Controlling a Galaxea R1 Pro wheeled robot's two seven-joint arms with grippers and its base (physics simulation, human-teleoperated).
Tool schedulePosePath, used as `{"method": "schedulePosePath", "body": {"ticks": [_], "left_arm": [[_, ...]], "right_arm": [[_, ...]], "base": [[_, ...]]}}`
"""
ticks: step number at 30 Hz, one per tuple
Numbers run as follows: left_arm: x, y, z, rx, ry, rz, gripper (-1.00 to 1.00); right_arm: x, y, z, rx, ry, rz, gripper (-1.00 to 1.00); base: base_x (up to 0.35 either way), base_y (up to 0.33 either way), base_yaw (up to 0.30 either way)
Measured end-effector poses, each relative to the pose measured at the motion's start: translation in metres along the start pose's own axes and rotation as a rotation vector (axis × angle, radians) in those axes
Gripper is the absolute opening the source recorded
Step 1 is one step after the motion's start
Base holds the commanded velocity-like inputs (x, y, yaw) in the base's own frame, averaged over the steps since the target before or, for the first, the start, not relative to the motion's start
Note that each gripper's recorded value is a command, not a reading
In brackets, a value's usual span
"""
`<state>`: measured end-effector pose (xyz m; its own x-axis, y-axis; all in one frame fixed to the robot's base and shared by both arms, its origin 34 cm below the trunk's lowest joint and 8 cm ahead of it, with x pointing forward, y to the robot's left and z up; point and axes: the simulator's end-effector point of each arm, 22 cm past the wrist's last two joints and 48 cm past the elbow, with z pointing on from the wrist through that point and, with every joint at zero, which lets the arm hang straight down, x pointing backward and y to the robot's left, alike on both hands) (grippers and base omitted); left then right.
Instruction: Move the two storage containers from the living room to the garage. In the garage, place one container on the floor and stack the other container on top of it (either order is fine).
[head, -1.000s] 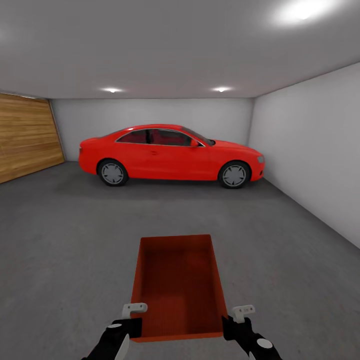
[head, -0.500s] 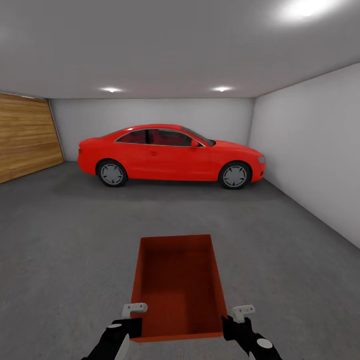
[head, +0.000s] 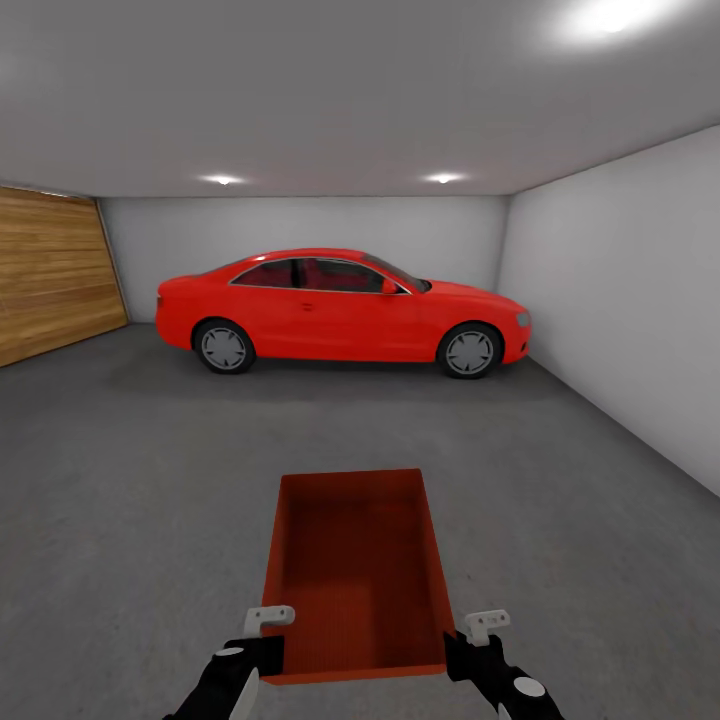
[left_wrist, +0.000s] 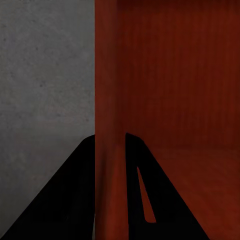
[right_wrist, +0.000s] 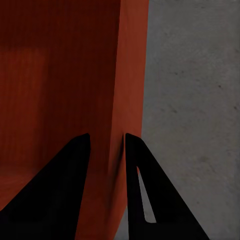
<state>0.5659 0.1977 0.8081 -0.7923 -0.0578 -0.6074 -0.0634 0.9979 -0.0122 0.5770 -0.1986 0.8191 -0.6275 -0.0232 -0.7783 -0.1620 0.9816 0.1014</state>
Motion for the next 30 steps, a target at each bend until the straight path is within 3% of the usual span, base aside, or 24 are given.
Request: {"method": "schedulePosePath", "body": {"ticks": [12,30], "left_arm": [[0.0001,-0.0001,-0.0003,0.0,0.0,0.0,-1.0],[0.0,-0.0001,-0.0005,0.0,-0.001,0.0,-1.0]], "right_arm": [[0.0,0.0,-0.0003,0.0,0.0,0.0,-1.0],[-0.0001,0.0,-0.0005,0.0,-0.001,0.0,-1.0]], "base": [[0.059,0.0,0.0],[0.318,0.0,0.0]]}}
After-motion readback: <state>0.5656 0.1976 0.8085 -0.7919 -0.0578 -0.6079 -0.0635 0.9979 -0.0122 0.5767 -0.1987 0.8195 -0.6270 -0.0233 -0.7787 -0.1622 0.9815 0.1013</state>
